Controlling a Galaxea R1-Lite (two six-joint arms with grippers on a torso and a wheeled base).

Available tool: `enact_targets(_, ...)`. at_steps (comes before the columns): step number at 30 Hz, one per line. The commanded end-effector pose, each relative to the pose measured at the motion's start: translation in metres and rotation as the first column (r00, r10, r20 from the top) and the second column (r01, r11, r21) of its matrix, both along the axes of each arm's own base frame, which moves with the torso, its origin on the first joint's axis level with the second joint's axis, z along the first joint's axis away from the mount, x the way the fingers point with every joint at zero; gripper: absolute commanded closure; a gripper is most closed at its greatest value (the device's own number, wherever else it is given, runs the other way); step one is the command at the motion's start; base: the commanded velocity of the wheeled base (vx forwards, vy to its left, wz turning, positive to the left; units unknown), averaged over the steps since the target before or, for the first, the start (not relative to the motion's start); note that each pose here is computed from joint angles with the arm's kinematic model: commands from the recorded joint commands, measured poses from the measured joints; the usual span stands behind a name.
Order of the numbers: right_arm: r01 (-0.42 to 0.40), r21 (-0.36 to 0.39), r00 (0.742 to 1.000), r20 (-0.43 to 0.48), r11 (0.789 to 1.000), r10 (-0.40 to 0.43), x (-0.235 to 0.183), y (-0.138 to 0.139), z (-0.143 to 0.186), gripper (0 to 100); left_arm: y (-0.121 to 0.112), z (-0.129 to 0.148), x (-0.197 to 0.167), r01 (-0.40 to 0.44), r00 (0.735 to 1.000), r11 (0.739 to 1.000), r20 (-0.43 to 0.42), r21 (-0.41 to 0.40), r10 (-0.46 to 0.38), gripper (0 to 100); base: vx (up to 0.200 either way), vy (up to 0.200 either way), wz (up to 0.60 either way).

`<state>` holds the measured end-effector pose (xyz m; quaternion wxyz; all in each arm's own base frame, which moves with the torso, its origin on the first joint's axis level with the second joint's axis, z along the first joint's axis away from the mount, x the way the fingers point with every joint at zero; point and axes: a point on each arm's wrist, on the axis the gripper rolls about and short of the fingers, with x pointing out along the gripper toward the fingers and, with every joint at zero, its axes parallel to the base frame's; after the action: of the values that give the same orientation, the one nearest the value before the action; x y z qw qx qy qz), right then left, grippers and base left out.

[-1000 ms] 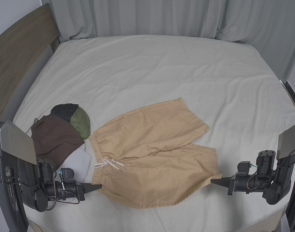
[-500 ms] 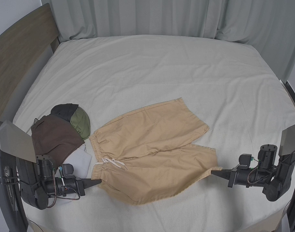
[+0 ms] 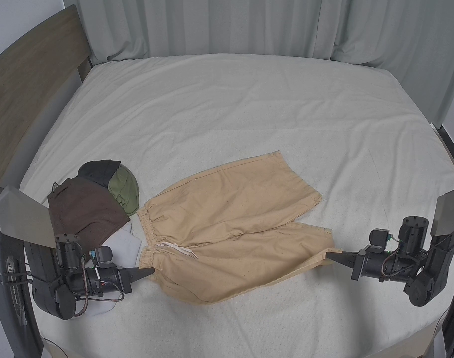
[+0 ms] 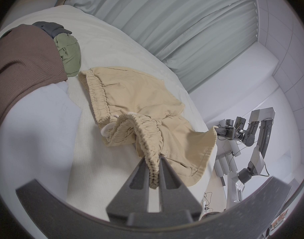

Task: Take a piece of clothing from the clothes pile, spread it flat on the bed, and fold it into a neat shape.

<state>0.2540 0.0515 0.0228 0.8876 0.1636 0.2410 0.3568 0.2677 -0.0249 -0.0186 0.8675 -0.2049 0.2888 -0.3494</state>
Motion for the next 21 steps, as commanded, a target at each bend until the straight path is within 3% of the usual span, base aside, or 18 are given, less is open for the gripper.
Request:
enact_targets(1,0.004,0.006,1.0,0.01,1.0,-0.004,0.003,0.0,0.002,100,0.0,0.001,0.002,-0.001,1.0,1.0,0.008,-0.001,0.001,100,0.0,0.0,0.0)
enact_targets(21,0.036,0.004,0.997,0.061,0.999,-0.036,0.012,0.0,0.008,100,0.0,0.014,0.008,-0.026,0.999,0.999,0.025,-0.04,0.027,100,0.0,0.0,0.0)
